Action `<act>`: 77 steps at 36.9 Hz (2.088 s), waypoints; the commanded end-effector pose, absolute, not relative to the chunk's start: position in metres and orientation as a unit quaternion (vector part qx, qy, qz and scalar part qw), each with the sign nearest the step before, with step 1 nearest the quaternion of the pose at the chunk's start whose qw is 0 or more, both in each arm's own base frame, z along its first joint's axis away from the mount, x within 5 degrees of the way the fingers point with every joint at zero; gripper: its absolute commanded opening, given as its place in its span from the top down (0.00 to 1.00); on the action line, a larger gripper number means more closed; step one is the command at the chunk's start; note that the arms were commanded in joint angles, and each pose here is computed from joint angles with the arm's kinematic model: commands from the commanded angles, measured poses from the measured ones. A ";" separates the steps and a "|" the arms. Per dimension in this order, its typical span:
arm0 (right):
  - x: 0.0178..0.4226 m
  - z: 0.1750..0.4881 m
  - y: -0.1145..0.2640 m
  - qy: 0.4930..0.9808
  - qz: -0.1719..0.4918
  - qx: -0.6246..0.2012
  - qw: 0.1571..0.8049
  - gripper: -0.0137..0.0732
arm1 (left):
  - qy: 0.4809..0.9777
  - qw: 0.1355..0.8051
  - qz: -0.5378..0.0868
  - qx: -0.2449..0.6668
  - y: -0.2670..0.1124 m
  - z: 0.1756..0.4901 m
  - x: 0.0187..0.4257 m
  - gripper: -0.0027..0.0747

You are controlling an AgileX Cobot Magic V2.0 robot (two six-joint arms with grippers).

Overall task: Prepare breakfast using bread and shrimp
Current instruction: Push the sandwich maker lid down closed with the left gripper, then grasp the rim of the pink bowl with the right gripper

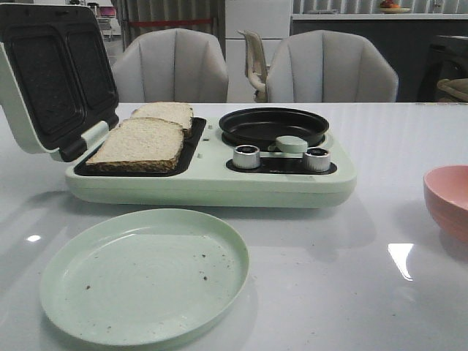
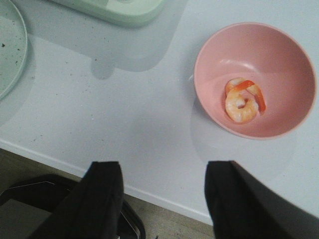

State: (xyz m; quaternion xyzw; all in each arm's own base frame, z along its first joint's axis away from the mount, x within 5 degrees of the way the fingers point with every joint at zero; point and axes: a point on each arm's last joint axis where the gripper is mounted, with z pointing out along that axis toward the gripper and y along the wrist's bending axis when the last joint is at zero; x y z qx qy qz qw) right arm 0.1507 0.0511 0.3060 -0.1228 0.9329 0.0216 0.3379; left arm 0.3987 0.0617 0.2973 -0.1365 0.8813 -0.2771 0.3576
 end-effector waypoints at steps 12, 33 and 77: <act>0.153 0.318 0.050 0.918 0.023 -0.122 0.376 0.29 | 0.861 0.373 -0.345 -0.028 -0.010 0.347 0.397 0.84; 0.153 0.318 0.050 0.918 0.023 -0.122 0.376 0.29 | 0.869 0.339 -0.335 0.134 -0.081 0.355 0.372 0.84; 0.158 0.323 0.053 0.902 0.036 -0.125 0.412 0.29 | 0.837 0.424 -0.187 0.291 -0.098 0.366 0.137 0.84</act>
